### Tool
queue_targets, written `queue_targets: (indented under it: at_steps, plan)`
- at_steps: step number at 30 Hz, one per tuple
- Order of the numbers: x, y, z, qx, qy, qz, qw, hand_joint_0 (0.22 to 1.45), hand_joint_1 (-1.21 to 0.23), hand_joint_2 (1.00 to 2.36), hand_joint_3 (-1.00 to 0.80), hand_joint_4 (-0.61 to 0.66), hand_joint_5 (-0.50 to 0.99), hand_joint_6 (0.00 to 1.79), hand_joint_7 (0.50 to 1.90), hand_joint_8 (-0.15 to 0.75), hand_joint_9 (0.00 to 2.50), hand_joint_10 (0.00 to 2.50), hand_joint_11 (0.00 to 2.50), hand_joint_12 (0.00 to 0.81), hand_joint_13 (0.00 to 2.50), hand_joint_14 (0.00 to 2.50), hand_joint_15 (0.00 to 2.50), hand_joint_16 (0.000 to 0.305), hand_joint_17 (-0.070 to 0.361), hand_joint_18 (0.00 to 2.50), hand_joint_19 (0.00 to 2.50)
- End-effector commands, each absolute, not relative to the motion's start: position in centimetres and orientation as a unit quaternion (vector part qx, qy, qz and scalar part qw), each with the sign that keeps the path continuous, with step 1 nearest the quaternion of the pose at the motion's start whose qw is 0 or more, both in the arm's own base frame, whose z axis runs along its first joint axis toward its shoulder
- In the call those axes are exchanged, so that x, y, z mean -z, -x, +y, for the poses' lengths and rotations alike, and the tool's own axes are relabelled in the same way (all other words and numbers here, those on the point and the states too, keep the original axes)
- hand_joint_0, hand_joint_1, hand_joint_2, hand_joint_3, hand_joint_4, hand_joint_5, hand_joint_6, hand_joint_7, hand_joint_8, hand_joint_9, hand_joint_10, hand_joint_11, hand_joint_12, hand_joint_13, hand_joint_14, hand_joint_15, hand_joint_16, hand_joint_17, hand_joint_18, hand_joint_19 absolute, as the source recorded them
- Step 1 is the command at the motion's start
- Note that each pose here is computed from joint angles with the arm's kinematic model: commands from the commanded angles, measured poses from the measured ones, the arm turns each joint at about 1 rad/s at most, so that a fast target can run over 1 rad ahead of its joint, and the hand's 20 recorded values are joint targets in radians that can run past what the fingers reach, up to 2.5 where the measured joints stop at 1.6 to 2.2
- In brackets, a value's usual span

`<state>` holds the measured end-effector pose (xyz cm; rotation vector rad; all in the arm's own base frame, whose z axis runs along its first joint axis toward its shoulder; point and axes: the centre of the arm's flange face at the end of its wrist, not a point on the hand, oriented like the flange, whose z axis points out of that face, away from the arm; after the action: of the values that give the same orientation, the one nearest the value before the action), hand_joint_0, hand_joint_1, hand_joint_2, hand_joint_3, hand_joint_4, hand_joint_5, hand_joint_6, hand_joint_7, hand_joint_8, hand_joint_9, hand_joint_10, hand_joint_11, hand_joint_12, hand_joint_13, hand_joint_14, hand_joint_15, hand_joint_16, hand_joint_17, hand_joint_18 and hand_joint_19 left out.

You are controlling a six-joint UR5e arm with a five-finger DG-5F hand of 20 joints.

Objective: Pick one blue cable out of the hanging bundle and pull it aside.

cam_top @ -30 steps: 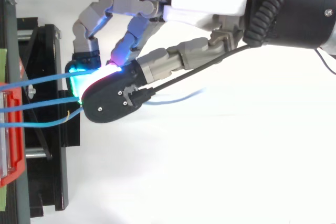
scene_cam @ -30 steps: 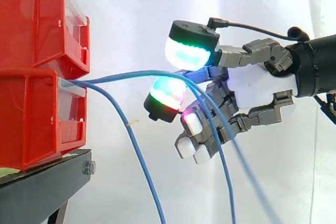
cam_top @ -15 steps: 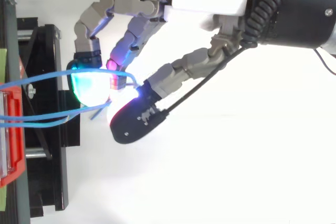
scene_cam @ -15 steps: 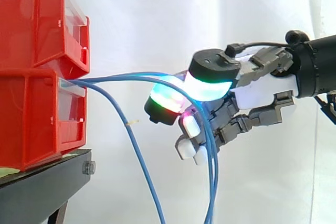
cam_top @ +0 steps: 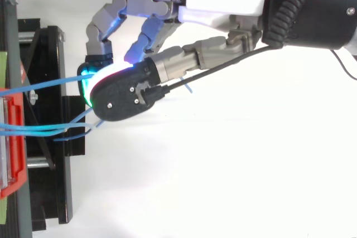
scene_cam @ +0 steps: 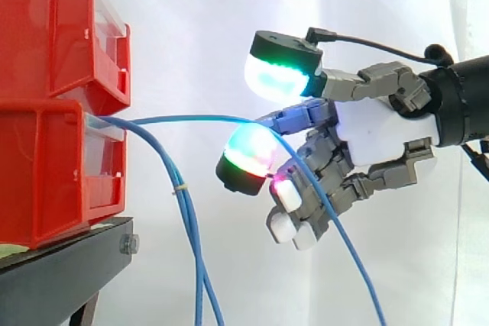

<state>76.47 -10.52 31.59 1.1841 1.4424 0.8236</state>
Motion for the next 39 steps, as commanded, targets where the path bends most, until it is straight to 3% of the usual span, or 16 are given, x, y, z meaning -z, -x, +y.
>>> queue_targets:
  at_steps: [1, 7, 17, 27, 39]
  plan:
    - [-31.6, -76.4, -10.7, -0.342, -0.497, 0.603, 0.522, 0.53, -0.42, 1.0, -0.5, 0.02, -0.11, 0.84, 0.86, 0.239, 1.04, 0.02, 0.52, 0.267, 0.84, 0.02, 0.47, 0.046, 0.103, 0.65, 0.51]
    - [-31.3, -76.3, -11.0, -0.343, -0.509, 0.596, 0.518, 0.53, -0.46, 1.0, -0.5, 0.04, -0.11, 0.83, 0.85, 0.246, 1.04, 0.02, 0.53, 0.27, 0.83, 0.02, 0.48, 0.046, 0.104, 0.65, 0.51]
    - [-27.3, -74.9, -10.8, -0.365, -0.569, 0.571, 0.466, 0.51, -0.48, 1.0, -0.5, 0.06, -0.1, 0.78, 0.87, 0.251, 1.03, 0.02, 0.52, 0.278, 0.84, 0.02, 0.47, 0.048, 0.107, 0.66, 0.51]
    - [-26.2, -75.0, -10.6, -0.375, -0.568, 0.561, 0.471, 0.55, -0.6, 1.0, -0.46, 0.04, -0.11, 0.81, 0.9, 0.238, 1.03, 0.02, 0.53, 0.266, 0.84, 0.02, 0.48, 0.045, 0.102, 0.65, 0.51]
    - [-26.5, -75.1, -10.4, -0.377, -0.566, 0.561, 0.472, 0.57, -0.68, 1.02, -0.21, 0.02, -0.12, 0.92, 0.91, 0.249, 1.03, 0.02, 0.54, 0.263, 0.85, 0.02, 0.47, 0.046, 0.103, 0.68, 0.49]
